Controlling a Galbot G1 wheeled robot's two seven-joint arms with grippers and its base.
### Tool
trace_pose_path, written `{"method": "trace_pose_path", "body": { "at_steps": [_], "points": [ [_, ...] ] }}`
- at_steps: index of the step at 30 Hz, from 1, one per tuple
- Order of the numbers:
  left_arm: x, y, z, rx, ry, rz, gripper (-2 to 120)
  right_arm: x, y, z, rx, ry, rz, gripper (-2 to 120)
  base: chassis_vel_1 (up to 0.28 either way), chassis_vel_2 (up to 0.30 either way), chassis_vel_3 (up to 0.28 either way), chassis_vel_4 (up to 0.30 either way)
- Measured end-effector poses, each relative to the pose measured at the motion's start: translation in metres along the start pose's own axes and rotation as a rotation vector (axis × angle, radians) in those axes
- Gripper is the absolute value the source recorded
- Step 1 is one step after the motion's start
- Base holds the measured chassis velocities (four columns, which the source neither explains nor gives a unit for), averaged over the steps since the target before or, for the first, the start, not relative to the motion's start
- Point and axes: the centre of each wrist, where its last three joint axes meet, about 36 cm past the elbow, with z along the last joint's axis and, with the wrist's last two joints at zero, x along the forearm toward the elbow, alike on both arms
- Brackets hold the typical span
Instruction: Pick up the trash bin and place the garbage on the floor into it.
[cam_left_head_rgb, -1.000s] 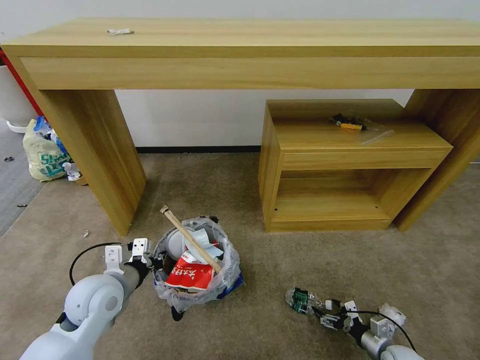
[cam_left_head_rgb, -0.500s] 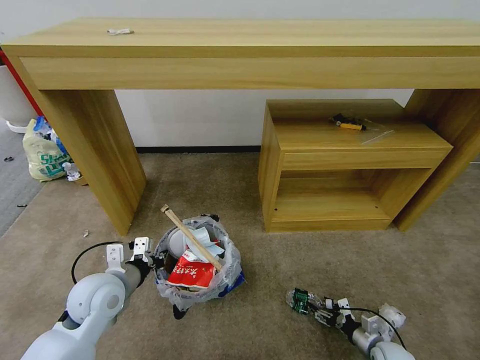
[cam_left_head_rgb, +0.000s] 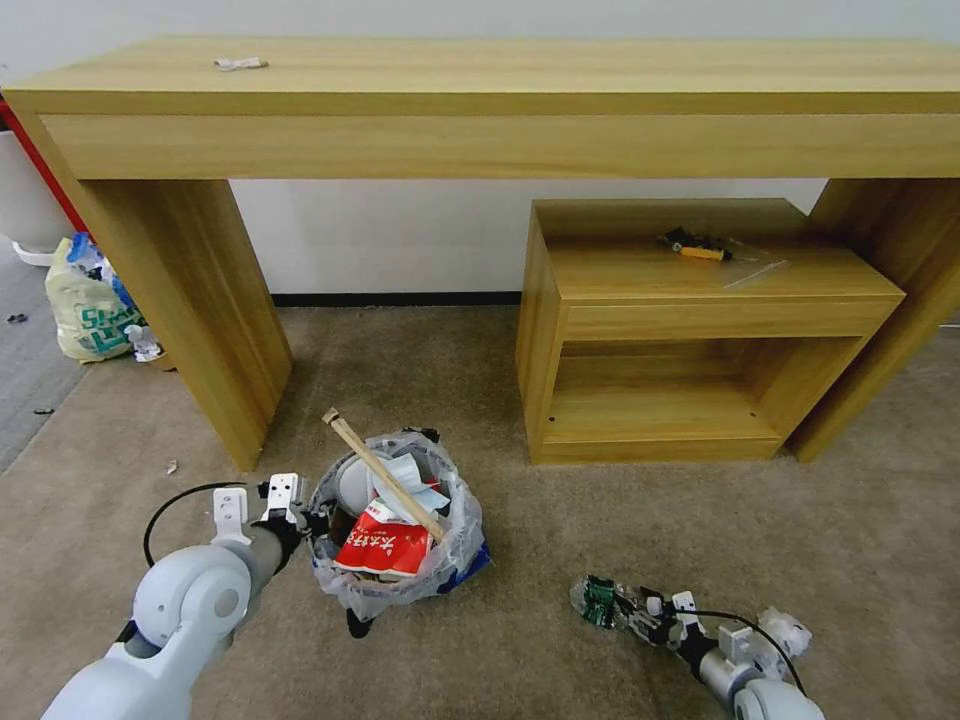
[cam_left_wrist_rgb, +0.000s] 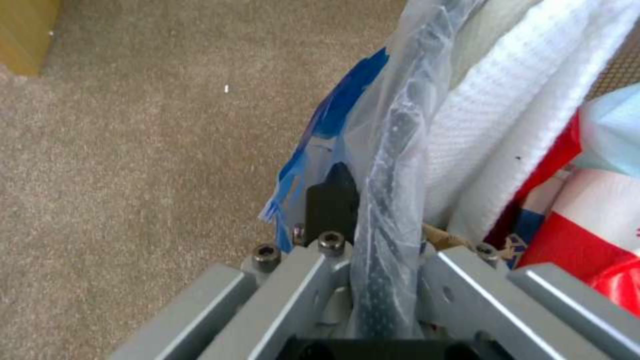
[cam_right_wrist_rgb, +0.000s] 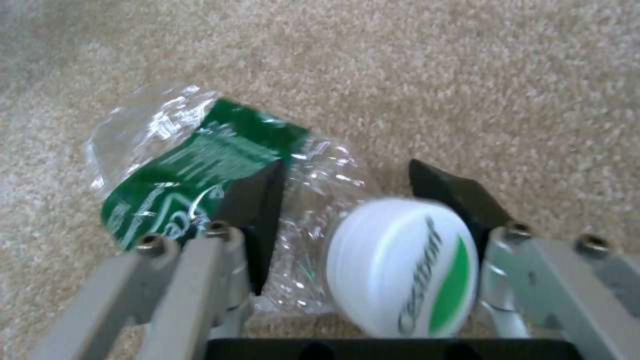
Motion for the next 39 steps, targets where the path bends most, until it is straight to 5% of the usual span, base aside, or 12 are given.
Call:
{"method": "trace_pose_path", "body": {
  "at_steps": [16,33,39],
  "points": [
    [0.0,-0.002,-0.005,-0.006,-0.011,0.003,0,0.006,0.002,0.001,0.005,-0.009,0.026,0,0.0,0.0,0.0,0.0],
    [0.0,-0.003,-0.004,-0.004,-0.011,0.004,0,0.025,0.002,-0.03,0.094,-0.062,0.014,0,0.0,0.0,0.0,0.0],
    [-0.002,-0.004,-0.003,-0.001,-0.011,0.004,0,0.034,0.005,-0.041,0.216,0.035,-0.036,8,0.0,0.0,0.0,0.0]
  ]
}}
